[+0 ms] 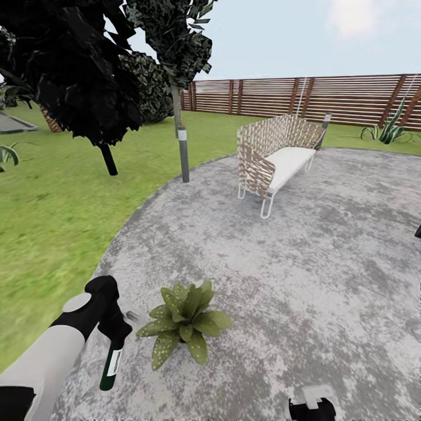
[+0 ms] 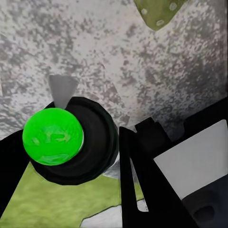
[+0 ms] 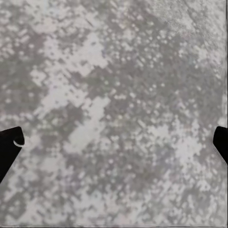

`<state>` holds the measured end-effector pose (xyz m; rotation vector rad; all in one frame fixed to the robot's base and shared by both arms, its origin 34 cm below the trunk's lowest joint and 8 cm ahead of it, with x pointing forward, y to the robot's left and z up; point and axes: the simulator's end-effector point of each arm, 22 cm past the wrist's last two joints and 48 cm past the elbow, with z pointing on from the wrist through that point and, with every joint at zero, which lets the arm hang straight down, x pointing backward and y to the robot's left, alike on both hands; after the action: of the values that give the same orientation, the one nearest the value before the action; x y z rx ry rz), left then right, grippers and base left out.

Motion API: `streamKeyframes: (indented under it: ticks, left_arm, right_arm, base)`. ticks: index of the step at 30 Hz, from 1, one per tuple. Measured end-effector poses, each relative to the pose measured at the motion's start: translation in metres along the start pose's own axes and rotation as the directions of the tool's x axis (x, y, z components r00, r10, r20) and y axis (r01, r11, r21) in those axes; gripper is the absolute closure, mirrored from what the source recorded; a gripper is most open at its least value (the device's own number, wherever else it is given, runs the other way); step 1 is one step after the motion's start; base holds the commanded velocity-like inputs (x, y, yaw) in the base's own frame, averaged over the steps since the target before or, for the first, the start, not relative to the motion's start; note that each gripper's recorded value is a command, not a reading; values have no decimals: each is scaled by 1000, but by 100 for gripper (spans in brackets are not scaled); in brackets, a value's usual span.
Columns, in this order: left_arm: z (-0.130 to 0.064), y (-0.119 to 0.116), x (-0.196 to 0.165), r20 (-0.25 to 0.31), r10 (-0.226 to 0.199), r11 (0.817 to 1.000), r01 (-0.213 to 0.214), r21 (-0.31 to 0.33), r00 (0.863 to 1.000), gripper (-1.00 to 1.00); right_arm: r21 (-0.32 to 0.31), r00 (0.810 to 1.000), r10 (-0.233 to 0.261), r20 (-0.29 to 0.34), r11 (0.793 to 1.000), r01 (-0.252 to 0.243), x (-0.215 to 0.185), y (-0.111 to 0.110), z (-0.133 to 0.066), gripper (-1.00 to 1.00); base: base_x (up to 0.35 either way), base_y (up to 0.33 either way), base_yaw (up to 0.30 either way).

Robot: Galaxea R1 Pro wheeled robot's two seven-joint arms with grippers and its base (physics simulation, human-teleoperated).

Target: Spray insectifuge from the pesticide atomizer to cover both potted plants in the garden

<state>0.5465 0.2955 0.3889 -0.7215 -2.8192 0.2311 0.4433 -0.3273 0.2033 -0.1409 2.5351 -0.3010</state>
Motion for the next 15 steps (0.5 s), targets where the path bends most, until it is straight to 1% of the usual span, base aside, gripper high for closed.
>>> streamKeyframes:
  ticks: [9,13,15]
  left_arm:
    - [0,1,0,0,-3,1000,3,0,1000,100]
    - [0,1,1,1,-4,1000,4,0,1000,100]
    - [0,0,1,1,-4,1000,4,1,1000,100]
  right_arm:
    - [3,1000,-7,-2,1000,7,2,-5,0,-100]
    - [-1,1000,-2,2,1000,2,0,-1,0,-100]
    - [1,1000,0,4,1000,0,-1,-1,0,-100]
  base:
    - [-181,-237,8]
    - [-20,-263,0]
    - [0,-272,154]
